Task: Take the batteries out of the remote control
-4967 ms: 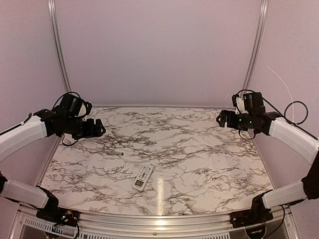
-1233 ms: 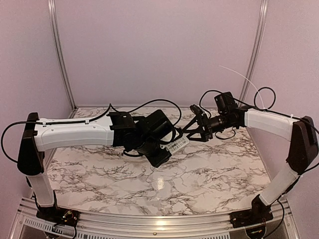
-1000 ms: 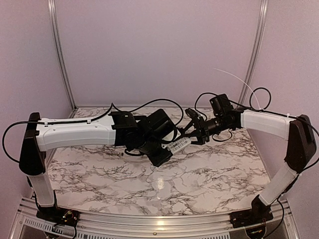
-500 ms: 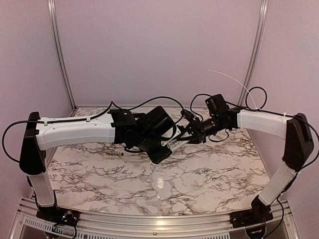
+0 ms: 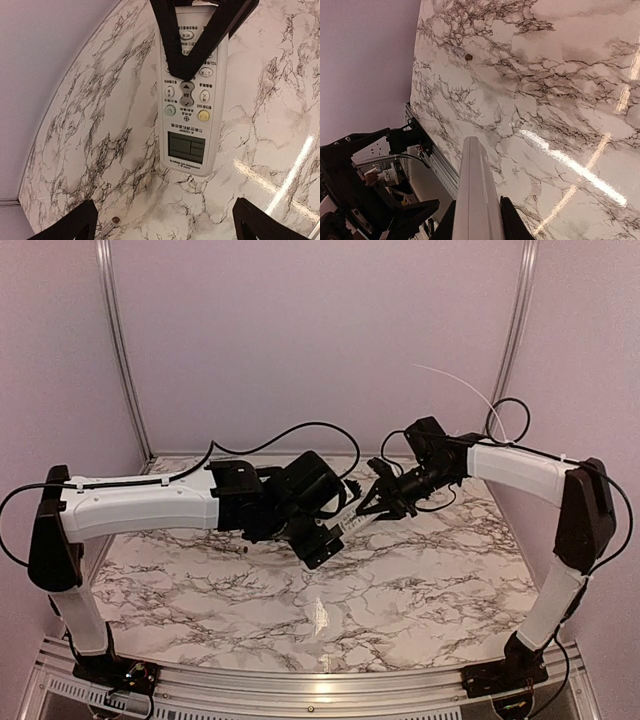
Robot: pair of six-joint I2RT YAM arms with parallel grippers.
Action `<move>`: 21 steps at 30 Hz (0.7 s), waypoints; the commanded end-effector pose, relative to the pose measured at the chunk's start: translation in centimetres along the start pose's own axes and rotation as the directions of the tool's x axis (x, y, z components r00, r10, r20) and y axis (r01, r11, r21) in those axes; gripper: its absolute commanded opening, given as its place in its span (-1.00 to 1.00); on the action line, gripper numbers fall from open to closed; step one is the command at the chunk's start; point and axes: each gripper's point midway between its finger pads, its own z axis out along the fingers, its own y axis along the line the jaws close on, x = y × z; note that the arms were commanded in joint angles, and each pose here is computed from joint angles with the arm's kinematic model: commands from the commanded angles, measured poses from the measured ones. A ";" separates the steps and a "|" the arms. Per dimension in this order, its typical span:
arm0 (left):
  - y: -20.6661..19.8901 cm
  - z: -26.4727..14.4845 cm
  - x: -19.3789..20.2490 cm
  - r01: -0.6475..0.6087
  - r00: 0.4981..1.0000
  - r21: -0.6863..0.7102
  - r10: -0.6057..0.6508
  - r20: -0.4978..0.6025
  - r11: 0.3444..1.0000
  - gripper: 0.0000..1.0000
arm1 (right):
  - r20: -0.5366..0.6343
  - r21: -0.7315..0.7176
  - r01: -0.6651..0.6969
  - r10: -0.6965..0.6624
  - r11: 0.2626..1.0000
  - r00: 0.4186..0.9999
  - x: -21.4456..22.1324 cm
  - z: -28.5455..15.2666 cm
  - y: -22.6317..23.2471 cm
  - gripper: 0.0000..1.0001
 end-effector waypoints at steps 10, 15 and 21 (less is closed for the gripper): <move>4.7 -6.9 -1.2 -0.110 0.884 -0.264 0.216 0.415 0.958 0.98 | 0.137 -0.125 -0.209 0.225 0.970 0.965 -5.1 -5.0 3.9 -0.88; 3.9 -8.1 -1.1 -0.226 0.804 -0.302 0.352 0.479 0.926 0.98 | 0.088 -0.172 -0.279 0.296 0.945 0.951 -4.3 -5.3 4.8 -0.88; 3.6 -7.4 -2.4 -0.268 0.792 -0.347 0.411 0.452 0.899 0.96 | 0.037 -0.251 -0.333 0.353 0.909 0.935 -2.7 -4.7 6.9 -0.89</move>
